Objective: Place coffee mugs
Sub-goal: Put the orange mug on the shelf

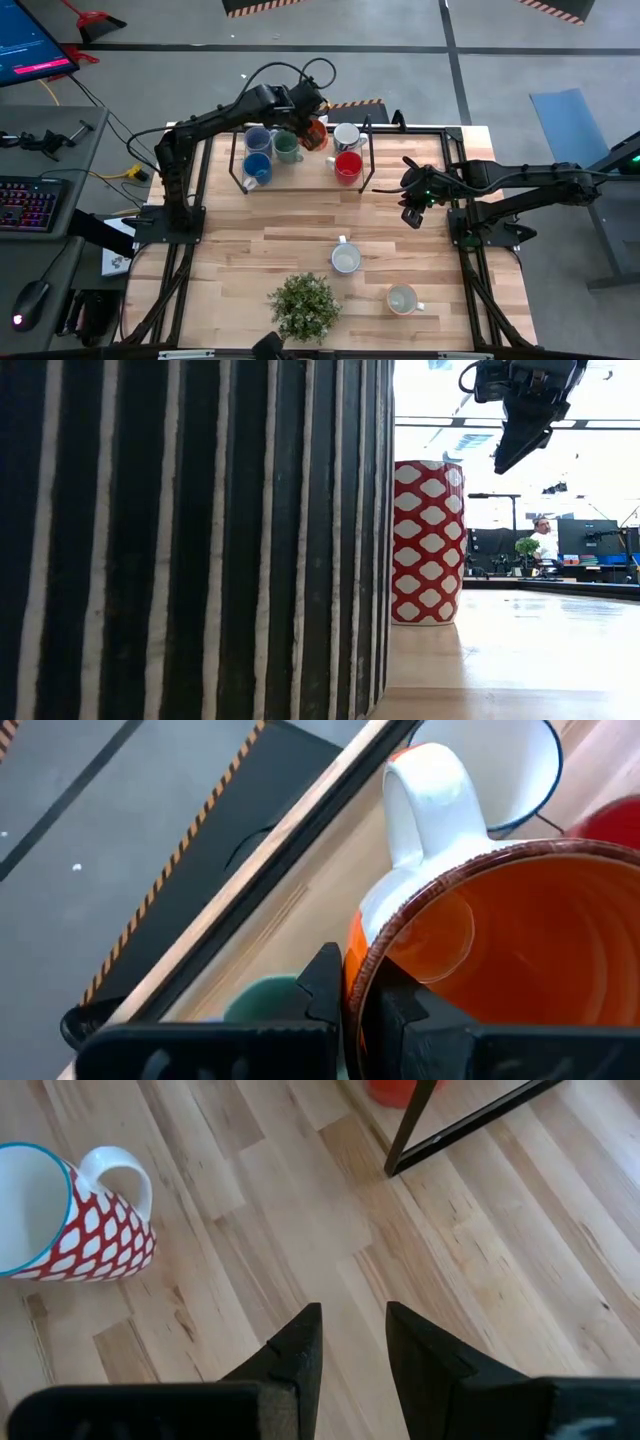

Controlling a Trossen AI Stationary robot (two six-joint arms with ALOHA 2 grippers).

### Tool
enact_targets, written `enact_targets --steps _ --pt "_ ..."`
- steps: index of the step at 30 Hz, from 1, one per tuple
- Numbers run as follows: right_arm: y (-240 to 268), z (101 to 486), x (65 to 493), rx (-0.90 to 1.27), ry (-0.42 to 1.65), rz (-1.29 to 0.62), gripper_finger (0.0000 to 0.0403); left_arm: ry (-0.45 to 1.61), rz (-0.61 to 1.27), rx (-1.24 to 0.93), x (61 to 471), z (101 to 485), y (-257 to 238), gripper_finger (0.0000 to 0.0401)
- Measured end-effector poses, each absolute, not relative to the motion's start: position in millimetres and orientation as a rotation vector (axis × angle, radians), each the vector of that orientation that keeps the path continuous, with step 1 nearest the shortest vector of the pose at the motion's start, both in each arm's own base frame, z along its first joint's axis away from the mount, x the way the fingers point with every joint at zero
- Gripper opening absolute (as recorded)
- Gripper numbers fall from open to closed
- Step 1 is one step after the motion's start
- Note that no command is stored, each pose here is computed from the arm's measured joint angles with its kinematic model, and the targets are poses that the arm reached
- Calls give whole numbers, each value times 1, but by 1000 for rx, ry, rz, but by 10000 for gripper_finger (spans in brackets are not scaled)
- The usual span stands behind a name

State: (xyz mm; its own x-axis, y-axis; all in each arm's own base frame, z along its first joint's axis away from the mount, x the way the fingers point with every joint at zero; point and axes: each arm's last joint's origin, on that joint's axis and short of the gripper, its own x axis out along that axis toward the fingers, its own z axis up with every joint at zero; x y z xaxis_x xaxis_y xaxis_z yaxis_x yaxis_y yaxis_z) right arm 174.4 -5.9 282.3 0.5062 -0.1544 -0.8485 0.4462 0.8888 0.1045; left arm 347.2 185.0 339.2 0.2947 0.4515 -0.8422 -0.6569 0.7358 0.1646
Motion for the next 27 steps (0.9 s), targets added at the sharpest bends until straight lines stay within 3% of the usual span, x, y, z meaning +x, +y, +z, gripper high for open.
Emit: enact_targets --steps 20,27 --pt "-6 283 176 326 964 -364 92 1198 729 -228 376 277 200 5" --pt "-6 283 176 332 962 -367 92 1211 739 -228 378 271 203 5"
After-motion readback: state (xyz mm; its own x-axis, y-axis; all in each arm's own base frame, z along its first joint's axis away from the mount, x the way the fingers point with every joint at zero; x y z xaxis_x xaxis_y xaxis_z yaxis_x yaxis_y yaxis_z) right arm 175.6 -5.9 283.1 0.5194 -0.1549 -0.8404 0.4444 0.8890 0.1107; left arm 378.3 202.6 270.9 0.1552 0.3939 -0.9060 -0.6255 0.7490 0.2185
